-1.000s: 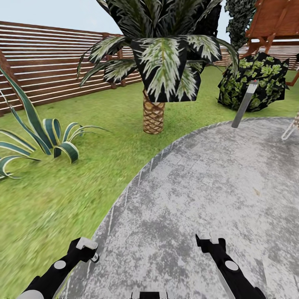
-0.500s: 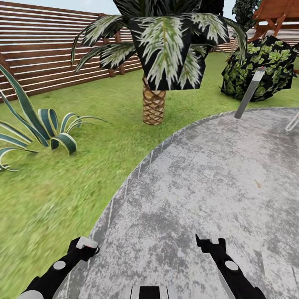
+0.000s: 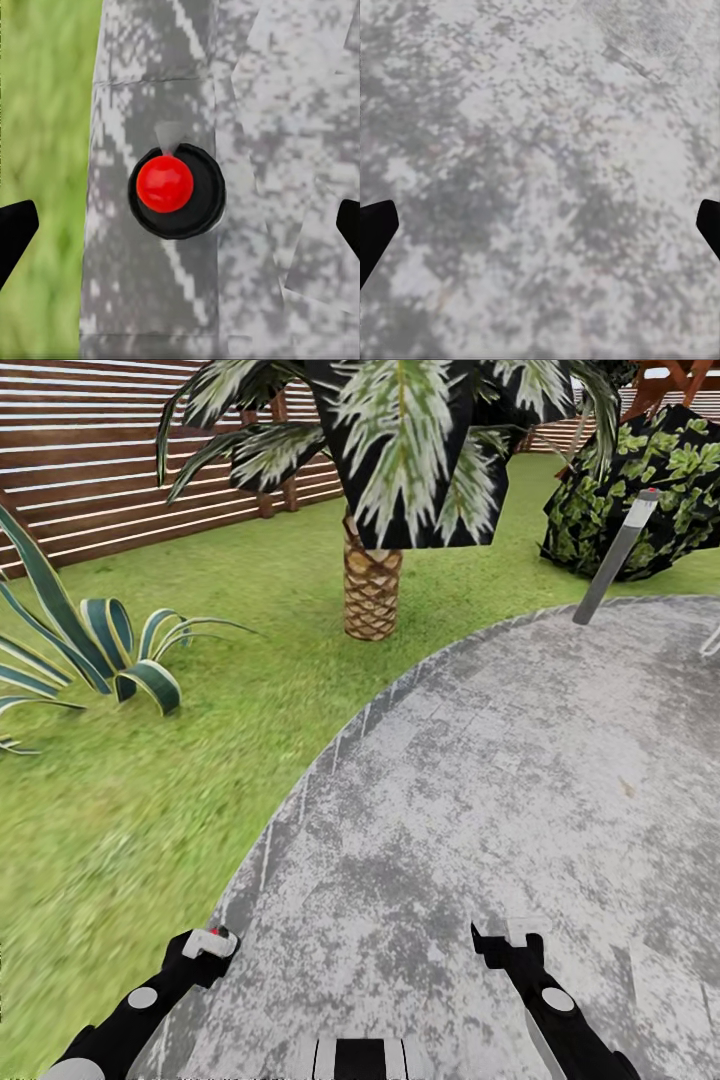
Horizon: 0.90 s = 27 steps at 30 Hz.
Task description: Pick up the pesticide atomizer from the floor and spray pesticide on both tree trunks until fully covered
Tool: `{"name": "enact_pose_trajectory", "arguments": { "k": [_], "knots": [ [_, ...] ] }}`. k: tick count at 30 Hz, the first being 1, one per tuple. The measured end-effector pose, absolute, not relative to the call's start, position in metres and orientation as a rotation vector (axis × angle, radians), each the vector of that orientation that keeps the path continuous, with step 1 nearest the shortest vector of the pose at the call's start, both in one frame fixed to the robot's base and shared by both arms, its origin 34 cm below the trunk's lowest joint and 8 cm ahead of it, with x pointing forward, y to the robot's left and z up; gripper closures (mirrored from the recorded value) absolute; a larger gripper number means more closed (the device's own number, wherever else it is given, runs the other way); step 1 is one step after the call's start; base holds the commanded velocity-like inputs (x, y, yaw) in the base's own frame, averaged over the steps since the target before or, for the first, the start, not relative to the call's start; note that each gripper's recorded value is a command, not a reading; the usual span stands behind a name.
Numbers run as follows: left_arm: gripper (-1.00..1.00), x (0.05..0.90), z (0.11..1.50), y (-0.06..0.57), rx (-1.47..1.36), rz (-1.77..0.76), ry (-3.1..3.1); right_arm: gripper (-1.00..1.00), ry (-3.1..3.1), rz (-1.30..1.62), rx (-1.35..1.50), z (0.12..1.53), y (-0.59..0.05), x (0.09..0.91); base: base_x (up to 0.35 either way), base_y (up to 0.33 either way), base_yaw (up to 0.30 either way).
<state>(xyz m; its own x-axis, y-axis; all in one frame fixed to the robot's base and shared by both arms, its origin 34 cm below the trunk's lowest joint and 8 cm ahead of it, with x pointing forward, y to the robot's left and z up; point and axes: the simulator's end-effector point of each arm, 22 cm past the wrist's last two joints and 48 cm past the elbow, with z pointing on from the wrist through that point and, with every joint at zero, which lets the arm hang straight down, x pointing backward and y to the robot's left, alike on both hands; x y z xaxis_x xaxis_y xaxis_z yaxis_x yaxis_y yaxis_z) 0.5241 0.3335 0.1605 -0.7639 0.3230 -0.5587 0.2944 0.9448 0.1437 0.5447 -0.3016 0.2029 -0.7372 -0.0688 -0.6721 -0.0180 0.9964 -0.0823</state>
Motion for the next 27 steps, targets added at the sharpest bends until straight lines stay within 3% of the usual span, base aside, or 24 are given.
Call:
{"name": "enact_pose_trajectory", "arguments": {
  "k": [27],
  "knots": [
    [-1.0, 0.522, 0.151, 0.352, 0.301, 0.082, 2.447, -1.0, 2.459, -0.089, -0.066, 0.175, -0.301, 0.525, 0.0, 0.0, 0.032]
  ]
}}
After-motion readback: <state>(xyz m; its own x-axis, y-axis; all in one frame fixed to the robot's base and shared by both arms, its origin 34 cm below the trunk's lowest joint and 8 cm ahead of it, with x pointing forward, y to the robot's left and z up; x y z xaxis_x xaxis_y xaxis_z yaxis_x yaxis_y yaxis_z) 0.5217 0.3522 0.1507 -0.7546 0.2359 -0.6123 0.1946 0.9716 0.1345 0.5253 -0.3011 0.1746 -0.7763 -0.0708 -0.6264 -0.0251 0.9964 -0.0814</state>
